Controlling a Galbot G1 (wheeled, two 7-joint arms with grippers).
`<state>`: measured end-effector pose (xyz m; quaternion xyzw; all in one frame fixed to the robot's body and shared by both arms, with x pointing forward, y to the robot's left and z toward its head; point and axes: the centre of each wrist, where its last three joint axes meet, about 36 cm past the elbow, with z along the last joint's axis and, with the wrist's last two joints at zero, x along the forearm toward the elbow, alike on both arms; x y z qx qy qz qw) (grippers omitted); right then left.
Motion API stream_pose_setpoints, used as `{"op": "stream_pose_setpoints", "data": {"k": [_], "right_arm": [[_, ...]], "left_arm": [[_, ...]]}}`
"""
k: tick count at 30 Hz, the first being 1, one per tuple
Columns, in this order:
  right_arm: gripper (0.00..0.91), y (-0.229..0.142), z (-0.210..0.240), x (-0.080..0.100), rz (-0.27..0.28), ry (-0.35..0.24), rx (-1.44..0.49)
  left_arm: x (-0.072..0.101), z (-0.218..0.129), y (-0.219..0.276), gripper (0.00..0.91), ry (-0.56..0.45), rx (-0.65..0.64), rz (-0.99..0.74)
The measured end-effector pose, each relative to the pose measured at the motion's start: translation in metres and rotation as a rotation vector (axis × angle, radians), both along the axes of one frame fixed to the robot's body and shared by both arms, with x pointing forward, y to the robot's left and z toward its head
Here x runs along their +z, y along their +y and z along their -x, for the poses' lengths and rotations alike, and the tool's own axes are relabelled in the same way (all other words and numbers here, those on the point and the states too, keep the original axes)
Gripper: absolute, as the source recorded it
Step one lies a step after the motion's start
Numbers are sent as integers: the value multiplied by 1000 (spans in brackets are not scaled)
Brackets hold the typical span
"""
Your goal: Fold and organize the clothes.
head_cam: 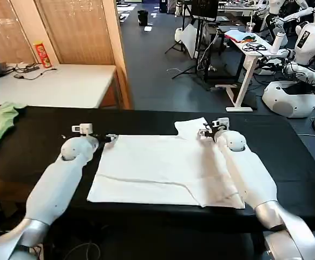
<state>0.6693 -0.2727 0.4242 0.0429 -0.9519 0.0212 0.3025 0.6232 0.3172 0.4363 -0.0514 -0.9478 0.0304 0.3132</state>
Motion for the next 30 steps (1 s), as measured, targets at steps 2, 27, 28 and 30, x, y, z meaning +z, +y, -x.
{"op": "stream_pose_setpoints", "data": {"k": [2, 27, 28, 30], "right_arm": [[68, 1, 1, -2, 0, 3, 0], [59, -62, 95, 55, -38, -281, 86], [59, -65, 105, 56, -21, -273, 94], [59, -70, 122, 59, 9, -251, 100]], "left_arm": [[-3, -1, 0, 166, -2, 4, -7], [53, 66, 17, 88, -182, -68, -13], [57, 74, 18, 88, -194, -78, -19], [64, 91, 19, 88, -208, -95, -39]]}}
